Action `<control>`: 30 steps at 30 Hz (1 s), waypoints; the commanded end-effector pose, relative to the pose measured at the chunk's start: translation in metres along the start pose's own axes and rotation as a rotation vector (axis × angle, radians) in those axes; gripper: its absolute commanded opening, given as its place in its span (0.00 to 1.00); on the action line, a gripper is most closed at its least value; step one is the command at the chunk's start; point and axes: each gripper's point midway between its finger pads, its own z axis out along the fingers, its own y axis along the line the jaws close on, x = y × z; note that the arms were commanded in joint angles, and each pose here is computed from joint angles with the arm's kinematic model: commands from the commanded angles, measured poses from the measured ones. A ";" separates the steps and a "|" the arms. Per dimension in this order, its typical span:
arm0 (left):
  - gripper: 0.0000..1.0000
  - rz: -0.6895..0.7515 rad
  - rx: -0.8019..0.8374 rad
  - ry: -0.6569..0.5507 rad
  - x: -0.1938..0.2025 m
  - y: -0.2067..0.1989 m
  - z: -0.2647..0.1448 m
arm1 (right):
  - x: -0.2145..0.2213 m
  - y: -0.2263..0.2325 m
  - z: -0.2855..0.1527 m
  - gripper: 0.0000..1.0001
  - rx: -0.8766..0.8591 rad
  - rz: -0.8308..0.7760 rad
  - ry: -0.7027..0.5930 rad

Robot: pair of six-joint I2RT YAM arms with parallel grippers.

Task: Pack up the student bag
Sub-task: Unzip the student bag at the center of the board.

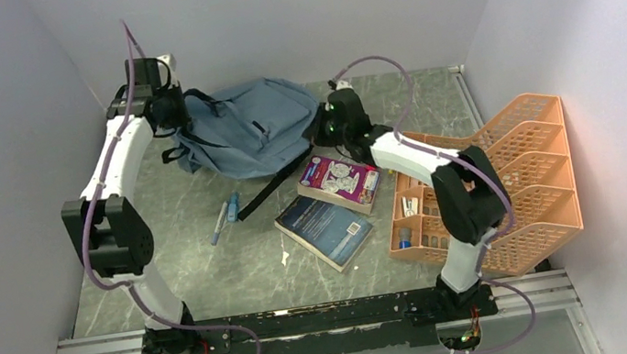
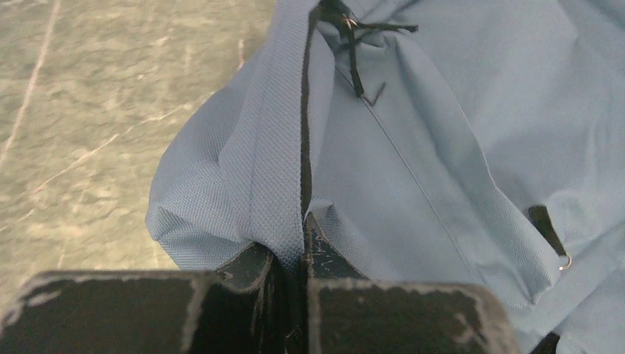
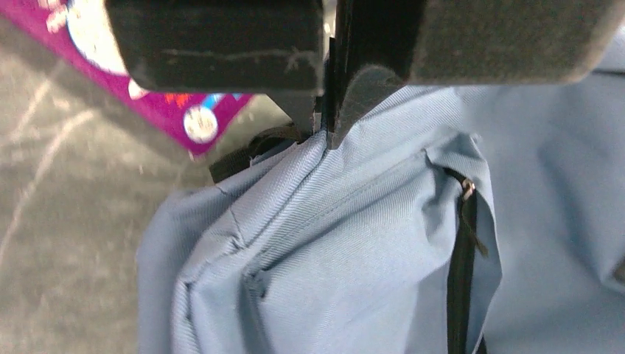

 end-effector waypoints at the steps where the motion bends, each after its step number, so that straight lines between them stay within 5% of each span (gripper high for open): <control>1: 0.05 0.019 0.104 -0.156 -0.049 -0.022 0.007 | 0.029 -0.007 -0.030 0.00 0.017 -0.031 0.022; 8: 0.05 0.063 0.186 -0.188 -0.033 -0.032 0.008 | 0.045 -0.040 -0.069 0.48 0.157 -0.111 0.042; 11: 0.05 0.088 0.242 -0.224 -0.028 -0.040 -0.001 | 0.028 -0.043 -0.088 0.60 0.205 -0.152 -0.008; 21: 0.05 0.176 0.426 -0.397 -0.026 -0.077 -0.055 | -0.035 0.048 -0.098 0.66 -0.135 -0.199 -0.156; 30: 0.05 0.233 0.450 -0.427 -0.014 -0.092 -0.068 | -0.044 0.122 -0.030 0.54 -0.413 -0.251 -0.042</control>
